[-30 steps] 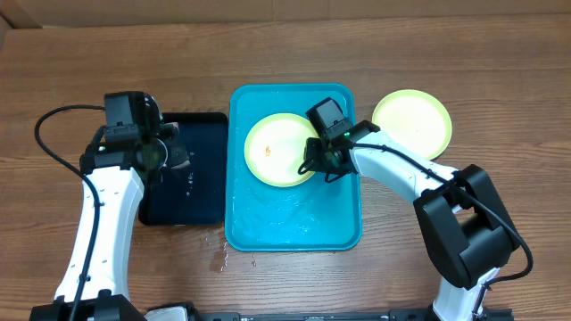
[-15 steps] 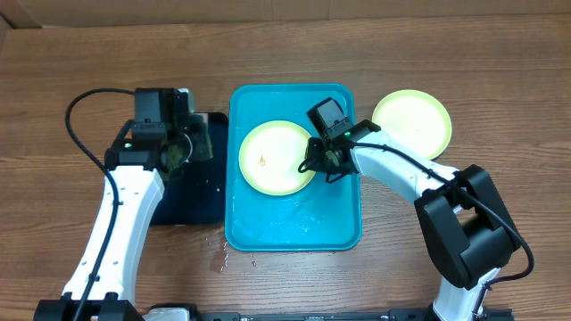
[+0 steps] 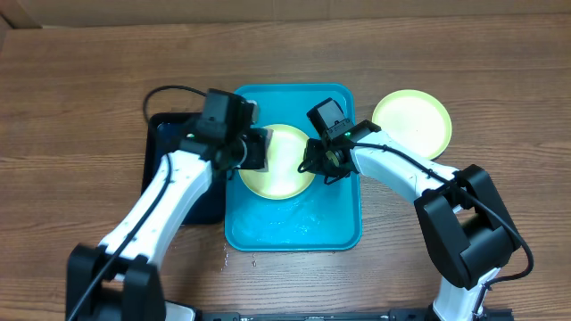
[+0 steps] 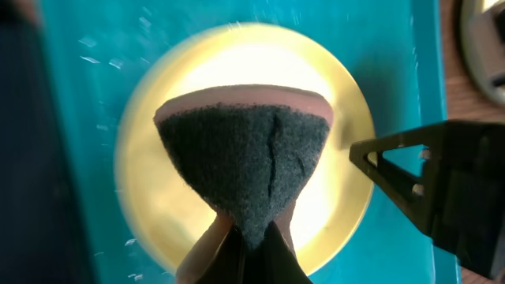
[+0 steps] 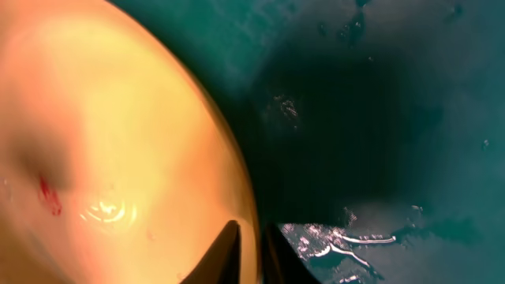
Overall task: Clean dirty plates on tray and stack at the side
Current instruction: 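Move the sponge with left gripper over the held yellow plate, then scrub the yellow plate surface with the sponge in left gripper, then continue scrubbing the yellow plate with the sponge in left gripper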
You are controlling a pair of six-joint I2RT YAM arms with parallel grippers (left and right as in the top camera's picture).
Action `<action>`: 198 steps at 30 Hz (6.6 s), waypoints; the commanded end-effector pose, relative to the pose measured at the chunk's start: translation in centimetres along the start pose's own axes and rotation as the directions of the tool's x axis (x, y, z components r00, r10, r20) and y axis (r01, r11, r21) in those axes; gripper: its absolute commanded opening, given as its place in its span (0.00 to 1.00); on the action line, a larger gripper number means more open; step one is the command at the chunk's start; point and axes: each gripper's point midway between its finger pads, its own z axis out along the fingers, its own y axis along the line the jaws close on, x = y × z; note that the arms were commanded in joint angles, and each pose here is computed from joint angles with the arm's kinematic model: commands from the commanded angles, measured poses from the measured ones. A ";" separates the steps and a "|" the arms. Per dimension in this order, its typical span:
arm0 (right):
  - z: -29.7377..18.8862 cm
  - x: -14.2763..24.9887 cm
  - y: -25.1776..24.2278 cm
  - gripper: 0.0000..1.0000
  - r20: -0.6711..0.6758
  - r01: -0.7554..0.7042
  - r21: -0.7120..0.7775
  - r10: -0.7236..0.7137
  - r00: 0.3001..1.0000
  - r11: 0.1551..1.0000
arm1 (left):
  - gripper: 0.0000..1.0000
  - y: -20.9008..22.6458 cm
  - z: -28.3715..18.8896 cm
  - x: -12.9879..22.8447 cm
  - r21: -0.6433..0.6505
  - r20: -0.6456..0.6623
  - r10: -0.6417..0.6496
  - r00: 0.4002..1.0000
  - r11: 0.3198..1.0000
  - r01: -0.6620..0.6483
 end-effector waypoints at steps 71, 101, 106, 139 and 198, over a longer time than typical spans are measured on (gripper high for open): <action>0.3 -1.1 -0.3 0.04 0.099 0.019 0.043 -0.024 0.995 0.999 | 0.04 4.0 4.3 -0.3 -0.201 -0.098 -0.088 0.991 0.977 0.067; 0.3 -0.8 0.2 0.04 0.099 0.034 0.037 -0.037 0.994 0.999 | 0.04 2.4 10.1 3.2 -0.037 -0.232 -0.164 0.959 0.986 0.160; 0.3 -0.8 0.2 0.04 0.097 0.034 0.038 -0.037 0.995 0.999 | 0.04 -2.2 9.0 1.5 0.200 -0.259 -0.140 0.956 0.960 0.195; 0.4 -0.2 -0.4 0.04 0.073 0.030 0.060 -0.034 0.997 0.998 | 0.04 -3.5 9.0 3.0 0.185 -0.310 -0.079 0.947 0.972 0.142; 0.2 2.1 -0.9 0.04 -0.045 0.110 0.065 -0.107 0.993 0.992 | 0.04 -5.8 1.5 -2.2 0.146 -0.193 -0.026 0.981 0.988 0.055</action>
